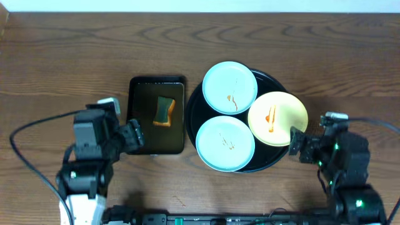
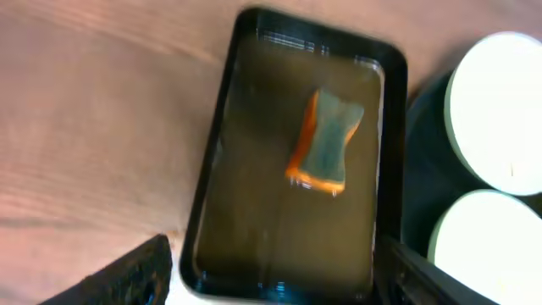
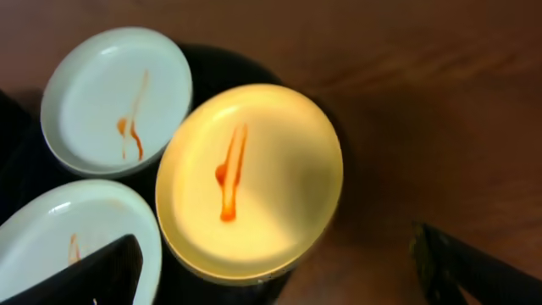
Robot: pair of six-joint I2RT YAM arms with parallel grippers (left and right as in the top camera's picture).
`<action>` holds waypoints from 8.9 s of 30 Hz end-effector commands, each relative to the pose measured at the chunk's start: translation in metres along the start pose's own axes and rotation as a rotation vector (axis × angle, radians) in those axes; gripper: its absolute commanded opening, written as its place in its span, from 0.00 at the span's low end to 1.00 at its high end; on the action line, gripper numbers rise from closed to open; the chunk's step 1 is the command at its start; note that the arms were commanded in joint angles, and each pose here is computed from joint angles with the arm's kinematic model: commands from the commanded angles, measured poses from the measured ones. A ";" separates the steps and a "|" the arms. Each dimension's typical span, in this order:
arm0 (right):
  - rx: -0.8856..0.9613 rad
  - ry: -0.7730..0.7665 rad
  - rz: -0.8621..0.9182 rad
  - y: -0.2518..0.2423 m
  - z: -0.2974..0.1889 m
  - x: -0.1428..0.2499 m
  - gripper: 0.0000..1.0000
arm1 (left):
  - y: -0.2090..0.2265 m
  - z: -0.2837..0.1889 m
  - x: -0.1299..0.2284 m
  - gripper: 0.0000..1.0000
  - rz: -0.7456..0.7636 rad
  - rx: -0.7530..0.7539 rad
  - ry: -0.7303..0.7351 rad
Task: Clean dirty plates on tray and stack at the side
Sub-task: 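Reach the left gripper down to the orange-green sponge in the tray, then close the left gripper on the sponge and lift it, then grip the yellow plate rim with the right gripper, hold sponge above tray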
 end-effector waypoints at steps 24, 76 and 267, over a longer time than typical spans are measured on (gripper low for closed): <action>-0.025 0.197 0.004 0.026 0.014 -0.026 0.99 | -0.011 0.004 -0.057 0.76 -0.030 0.067 0.039; -0.024 0.197 0.004 0.026 0.013 -0.025 0.99 | -0.054 0.197 0.039 0.21 0.243 0.073 0.478; 0.094 0.567 0.164 -0.051 0.141 0.032 0.01 | -0.074 0.039 -0.120 0.07 0.153 0.114 -0.261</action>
Point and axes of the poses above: each gripper's point midway between its finger pads, its own z axis out along the fingers, its own y axis along the line the jaws close on, x = y × z, the point moved 3 cm from there along -z, back along the fingers, and after that the axes turned 11 degrees about z, right-handed, at the moved point
